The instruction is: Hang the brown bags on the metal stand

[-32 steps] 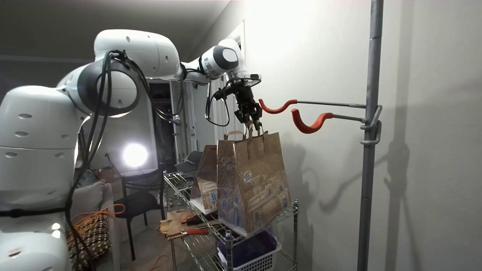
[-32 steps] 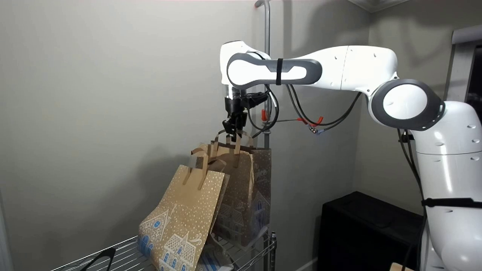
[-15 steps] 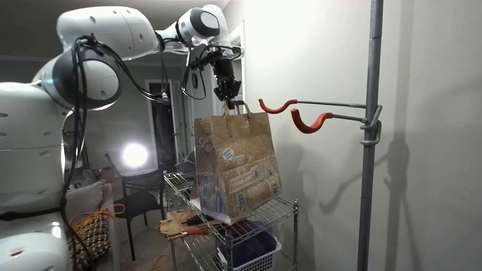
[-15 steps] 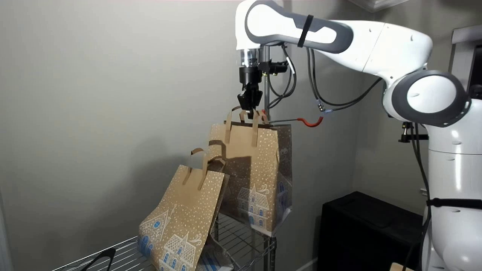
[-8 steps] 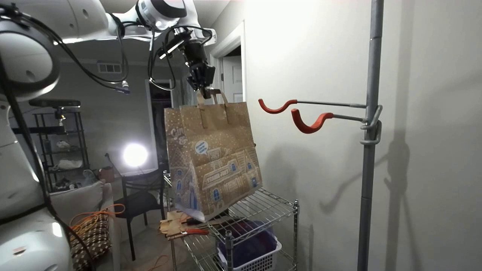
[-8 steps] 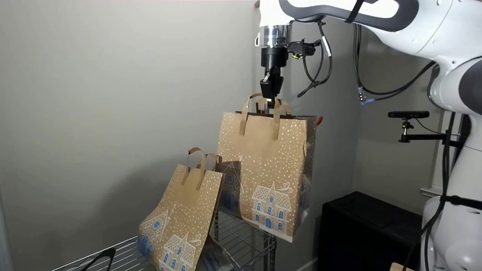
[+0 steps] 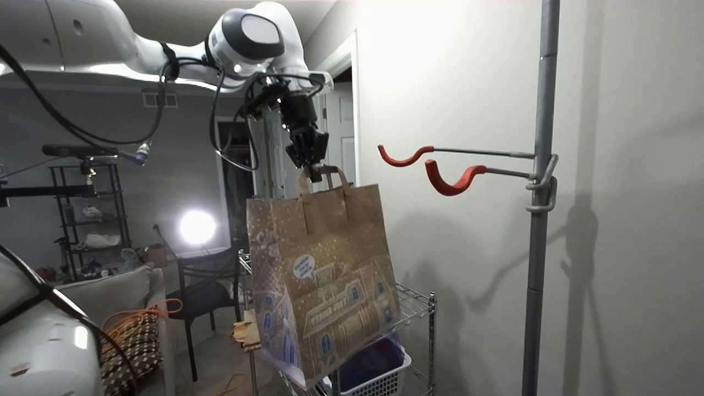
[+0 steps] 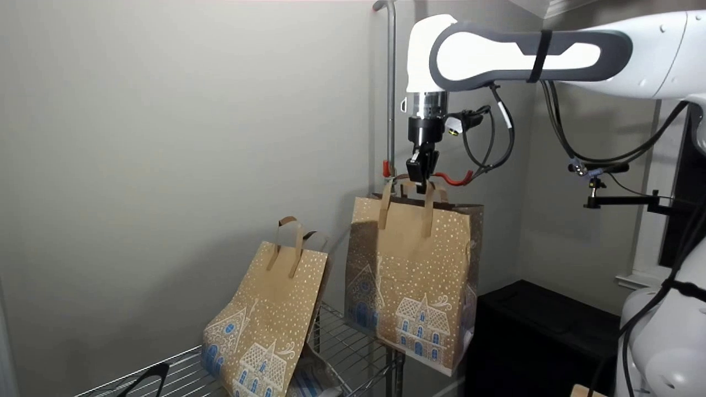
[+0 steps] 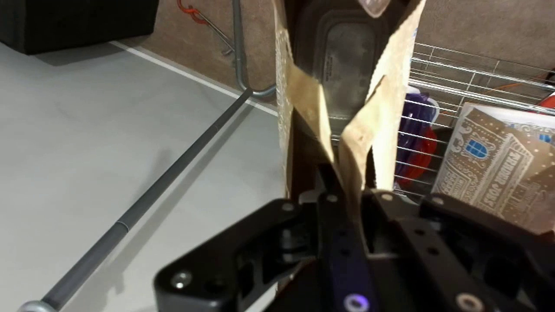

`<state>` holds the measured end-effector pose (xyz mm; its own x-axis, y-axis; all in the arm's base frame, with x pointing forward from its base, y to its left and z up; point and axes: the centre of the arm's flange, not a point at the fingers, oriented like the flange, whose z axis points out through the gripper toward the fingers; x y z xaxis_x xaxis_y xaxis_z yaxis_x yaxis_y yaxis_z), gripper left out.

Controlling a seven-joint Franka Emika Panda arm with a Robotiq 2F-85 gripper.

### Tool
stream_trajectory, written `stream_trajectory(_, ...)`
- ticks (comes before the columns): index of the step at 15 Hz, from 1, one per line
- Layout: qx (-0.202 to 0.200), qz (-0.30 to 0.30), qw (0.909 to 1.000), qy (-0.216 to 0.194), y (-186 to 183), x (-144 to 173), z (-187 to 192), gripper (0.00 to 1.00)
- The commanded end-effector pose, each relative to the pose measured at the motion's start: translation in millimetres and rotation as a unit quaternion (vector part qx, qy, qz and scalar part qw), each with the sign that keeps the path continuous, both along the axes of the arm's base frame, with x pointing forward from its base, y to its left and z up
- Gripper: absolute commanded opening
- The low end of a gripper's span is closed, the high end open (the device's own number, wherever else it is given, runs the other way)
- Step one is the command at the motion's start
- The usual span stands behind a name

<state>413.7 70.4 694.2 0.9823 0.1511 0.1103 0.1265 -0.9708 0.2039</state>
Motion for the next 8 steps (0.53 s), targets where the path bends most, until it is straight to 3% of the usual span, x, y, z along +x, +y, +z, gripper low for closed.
stream_trajectory(1,0.004,0.009,0.9998,-0.016,-63.8,-36.9,-55.4,0.03)
stream_trajectory(4,0.026,0.002,0.9991,-0.032,-103.9,-60.5,-71.6,0.04)
stream_trajectory(8,0.096,-0.066,0.9922,-0.043,-126.0,-82.0,-73.8,0.04)
